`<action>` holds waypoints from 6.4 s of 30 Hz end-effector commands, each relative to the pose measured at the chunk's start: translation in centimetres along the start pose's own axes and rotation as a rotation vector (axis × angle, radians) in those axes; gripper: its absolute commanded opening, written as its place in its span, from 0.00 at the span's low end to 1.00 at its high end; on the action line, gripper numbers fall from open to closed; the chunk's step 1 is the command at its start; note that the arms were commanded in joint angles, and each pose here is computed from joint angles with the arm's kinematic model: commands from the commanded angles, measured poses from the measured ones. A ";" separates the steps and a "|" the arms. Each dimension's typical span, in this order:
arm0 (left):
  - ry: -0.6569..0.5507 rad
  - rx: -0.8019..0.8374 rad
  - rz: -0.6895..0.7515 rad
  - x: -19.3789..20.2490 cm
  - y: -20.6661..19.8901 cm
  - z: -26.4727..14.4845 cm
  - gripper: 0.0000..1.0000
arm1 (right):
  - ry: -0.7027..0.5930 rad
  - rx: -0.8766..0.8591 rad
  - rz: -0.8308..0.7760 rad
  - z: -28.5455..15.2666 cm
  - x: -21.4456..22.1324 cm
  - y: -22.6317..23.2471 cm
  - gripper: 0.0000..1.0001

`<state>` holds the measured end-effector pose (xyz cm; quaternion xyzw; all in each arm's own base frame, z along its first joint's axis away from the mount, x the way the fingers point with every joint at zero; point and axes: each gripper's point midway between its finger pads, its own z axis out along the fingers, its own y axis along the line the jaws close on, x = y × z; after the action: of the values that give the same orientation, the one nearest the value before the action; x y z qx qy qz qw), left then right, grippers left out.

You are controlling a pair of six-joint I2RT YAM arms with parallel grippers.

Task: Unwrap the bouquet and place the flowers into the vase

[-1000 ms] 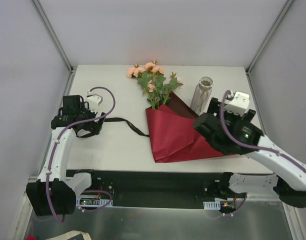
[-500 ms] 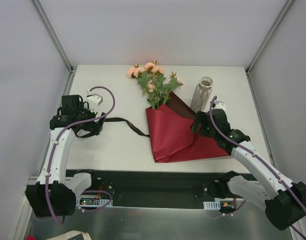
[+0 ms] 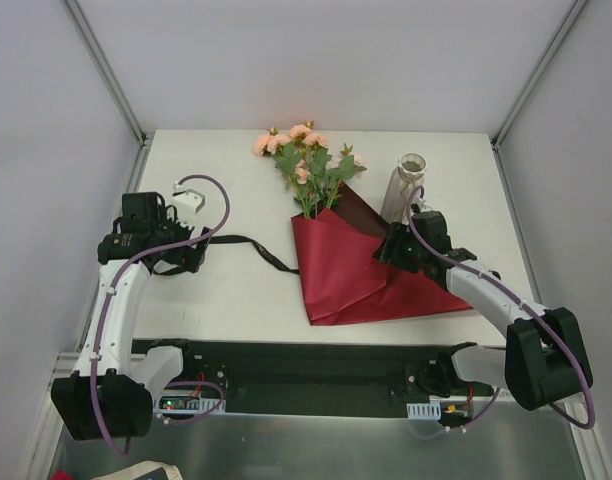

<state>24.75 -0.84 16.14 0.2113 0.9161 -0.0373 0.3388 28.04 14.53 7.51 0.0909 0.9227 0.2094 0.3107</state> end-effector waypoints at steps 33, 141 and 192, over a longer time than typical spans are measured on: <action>-0.090 -0.166 -0.119 -2.5 1.7 -4.8 0.99 | -0.030 -0.496 -0.454 -3.5 0.6 27.6 0.01; 0.181 1.088 0.686 -0.3 -26.8 -10.4 0.00 | -0.275 -0.140 -0.345 -12.5 -13.6 11.7 0.61; 0.275 0.233 0.166 0.8 -6.7 7.2 0.89 | -0.032 0.067 -0.411 10.6 -7.9 16.2 0.63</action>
<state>25.65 -9.04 9.22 0.3326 0.9213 -0.1074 0.1704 38.12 27.95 8.43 -0.1092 0.9425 0.0495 0.3119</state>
